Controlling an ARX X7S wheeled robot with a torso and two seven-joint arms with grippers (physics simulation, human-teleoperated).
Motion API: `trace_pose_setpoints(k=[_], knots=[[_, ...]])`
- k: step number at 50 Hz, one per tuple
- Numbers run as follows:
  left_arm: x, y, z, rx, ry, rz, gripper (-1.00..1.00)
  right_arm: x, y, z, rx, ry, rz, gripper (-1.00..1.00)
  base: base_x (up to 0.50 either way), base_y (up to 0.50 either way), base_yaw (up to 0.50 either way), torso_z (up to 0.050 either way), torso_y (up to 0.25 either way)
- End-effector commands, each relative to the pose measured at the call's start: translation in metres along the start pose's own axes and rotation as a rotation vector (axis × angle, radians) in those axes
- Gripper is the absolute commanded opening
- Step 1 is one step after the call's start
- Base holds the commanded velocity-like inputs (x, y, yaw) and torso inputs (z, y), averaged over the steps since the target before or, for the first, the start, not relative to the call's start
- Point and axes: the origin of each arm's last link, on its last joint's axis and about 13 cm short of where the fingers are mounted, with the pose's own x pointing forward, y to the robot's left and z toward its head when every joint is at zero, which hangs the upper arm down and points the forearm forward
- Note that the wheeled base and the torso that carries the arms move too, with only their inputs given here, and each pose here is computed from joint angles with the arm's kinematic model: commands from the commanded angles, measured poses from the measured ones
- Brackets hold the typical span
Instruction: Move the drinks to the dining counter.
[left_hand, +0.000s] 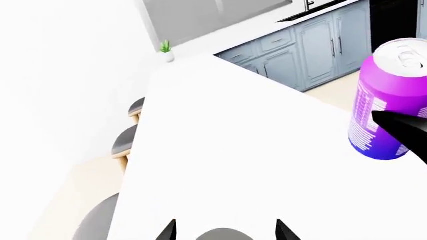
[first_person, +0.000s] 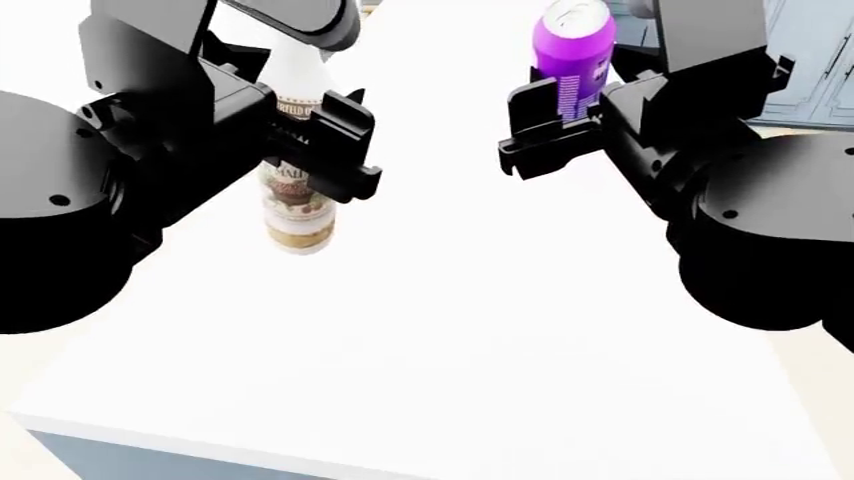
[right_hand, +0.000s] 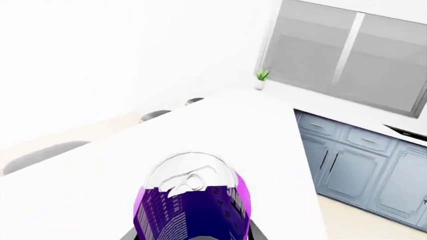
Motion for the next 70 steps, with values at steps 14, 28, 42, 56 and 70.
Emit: trace_pose_setpoints(k=[14, 28, 42, 56, 70], knots=[[0.002, 0.001, -0.004, -0.022, 0.008, 0.012, -1.00, -0.001, -0.003, 0.004, -0.009, -0.027, -0.013, -1.00, 0.00, 0.00, 0.00, 0.000, 0.001], [0.003, 0.002, -0.005, -0.019, 0.006, 0.021, 1.00, -0.002, -0.003, 0.004, -0.004, -0.026, -0.016, -1.00, 0.00, 0.00, 0.00, 0.001, 0.000], [0.003, 0.003, -0.006, -0.022, 0.012, 0.025, 1.00, -0.002, -0.005, 0.004, 0.002, -0.028, -0.020, -1.00, 0.00, 0.00, 0.00, 0.000, 0.001], [-0.003, 0.005, -0.004, -0.040, -0.014, 0.043, 1.00, -0.003, -0.003, -0.009, 0.028, 0.014, 0.002, -1.00, 0.00, 0.00, 0.00, 0.000, 0.000], [-0.026, 0.010, 0.009, -0.081, -0.084, 0.047, 1.00, -0.020, 0.009, -0.032, 0.020, -0.008, -0.001, -1.00, 0.00, 0.00, 0.00, 0.000, 0.001]])
